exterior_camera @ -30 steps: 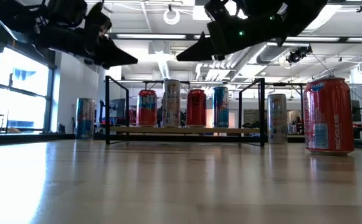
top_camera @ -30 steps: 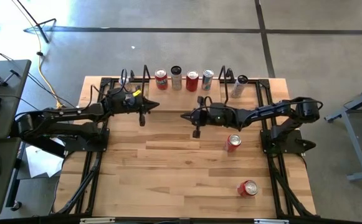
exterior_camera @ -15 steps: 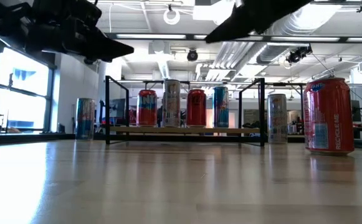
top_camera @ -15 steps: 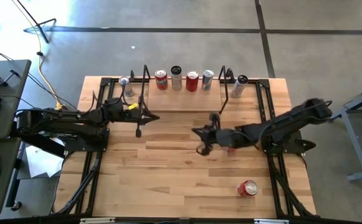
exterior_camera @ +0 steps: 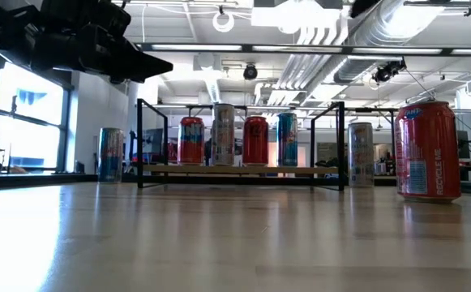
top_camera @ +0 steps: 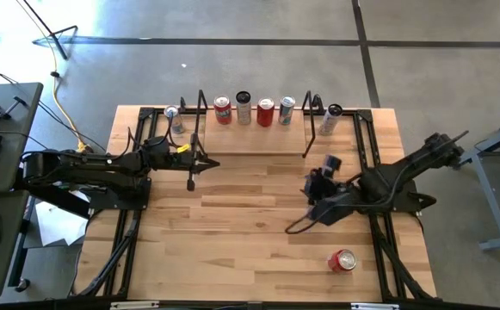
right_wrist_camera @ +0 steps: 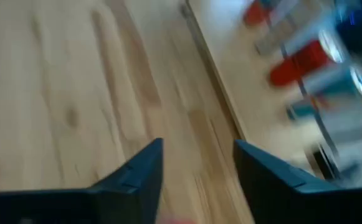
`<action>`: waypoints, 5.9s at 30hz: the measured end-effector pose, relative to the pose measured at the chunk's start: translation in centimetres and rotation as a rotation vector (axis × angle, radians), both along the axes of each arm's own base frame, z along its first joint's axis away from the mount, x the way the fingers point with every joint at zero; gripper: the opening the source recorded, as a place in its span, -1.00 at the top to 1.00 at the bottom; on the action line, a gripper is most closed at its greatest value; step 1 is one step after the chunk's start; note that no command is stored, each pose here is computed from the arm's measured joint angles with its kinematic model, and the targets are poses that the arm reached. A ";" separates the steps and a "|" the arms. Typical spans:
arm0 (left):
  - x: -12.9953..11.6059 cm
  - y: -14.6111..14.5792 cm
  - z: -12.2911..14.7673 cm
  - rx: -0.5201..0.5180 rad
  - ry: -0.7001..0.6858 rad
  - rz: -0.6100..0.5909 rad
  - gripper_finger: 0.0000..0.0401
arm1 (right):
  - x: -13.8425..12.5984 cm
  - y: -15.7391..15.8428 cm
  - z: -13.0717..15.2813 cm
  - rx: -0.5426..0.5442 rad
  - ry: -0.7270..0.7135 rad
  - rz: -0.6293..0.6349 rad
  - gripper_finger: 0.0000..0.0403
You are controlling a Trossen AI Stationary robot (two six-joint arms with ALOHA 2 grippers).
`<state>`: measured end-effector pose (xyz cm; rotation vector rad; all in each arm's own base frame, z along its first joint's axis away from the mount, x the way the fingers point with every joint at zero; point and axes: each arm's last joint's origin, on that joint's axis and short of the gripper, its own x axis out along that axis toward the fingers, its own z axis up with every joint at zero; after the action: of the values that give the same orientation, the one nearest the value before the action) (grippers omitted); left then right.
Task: Place canned beverage on shelf
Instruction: Put the red soda can on the shelf aligned with the red soda can
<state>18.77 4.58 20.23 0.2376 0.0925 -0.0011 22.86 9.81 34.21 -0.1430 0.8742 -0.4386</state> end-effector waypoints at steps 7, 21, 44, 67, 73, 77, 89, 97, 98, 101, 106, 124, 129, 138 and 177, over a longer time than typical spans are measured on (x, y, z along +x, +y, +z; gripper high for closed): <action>0.0 0.0 0.0 0.001 0.000 0.001 1.00 | 0.4 -0.9 -2.0 0.047 0.404 -0.108 -0.33; 0.0 -0.1 -0.4 -0.011 0.041 0.000 1.00 | 3.9 -3.3 -6.0 0.220 0.699 -0.053 -0.38; 0.0 -0.1 -0.6 -0.016 0.057 -0.003 1.00 | 2.0 -3.6 -11.0 0.153 0.923 0.070 -0.38; 0.2 -1.5 -0.6 -0.021 0.059 -0.076 1.00 | 3.9 -1.8 -5.6 0.315 0.646 -0.129 -0.38; 0.3 -1.8 -0.6 -0.020 0.061 -0.089 1.00 | 4.1 -2.8 -5.6 0.424 0.645 -0.240 -0.38; 0.2 -2.1 -0.9 -0.024 0.085 -0.099 1.00 | 3.9 -2.5 -6.0 0.357 0.690 -0.121 -0.38; 0.3 -2.1 -0.9 -0.016 0.078 -0.099 1.00 | 0.7 -2.0 -10.2 0.369 0.951 -0.203 -0.20; 0.3 -2.4 -0.9 -0.031 0.079 -0.110 1.00 | 0.3 -2.1 -12.3 0.371 0.934 -0.265 0.74; 0.3 -2.5 -0.9 -0.031 0.080 -0.114 1.00 | 0.3 -2.1 -12.6 0.364 0.918 -0.259 0.86; 0.3 -2.6 -0.9 -0.030 0.080 -0.124 1.00 | 0.6 -1.9 -13.4 0.369 0.861 -0.233 0.93; 0.3 -2.8 -0.9 -0.014 0.079 -0.131 1.00 | 2.2 -1.0 -13.9 0.410 0.676 -0.167 0.89; 0.3 -2.8 -0.9 -0.041 0.082 -0.128 1.00 | -0.2 -1.4 -12.1 0.334 0.888 -0.348 1.00; 0.3 -2.8 -0.9 -0.042 0.086 -0.128 1.00 | -0.8 -1.7 -14.6 0.376 0.708 -0.231 1.00; 0.3 -2.8 -0.9 -0.041 0.083 -0.126 1.00 | 0.8 -1.1 -15.8 0.437 0.322 -0.102 1.00; 0.3 -2.8 -0.9 -0.057 0.088 -0.118 1.00 | 3.8 0.1 -9.7 0.408 0.144 0.020 1.00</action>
<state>19.08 1.79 19.28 0.1854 0.1656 -0.1313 26.64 9.86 24.53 0.1938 1.0856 -0.2257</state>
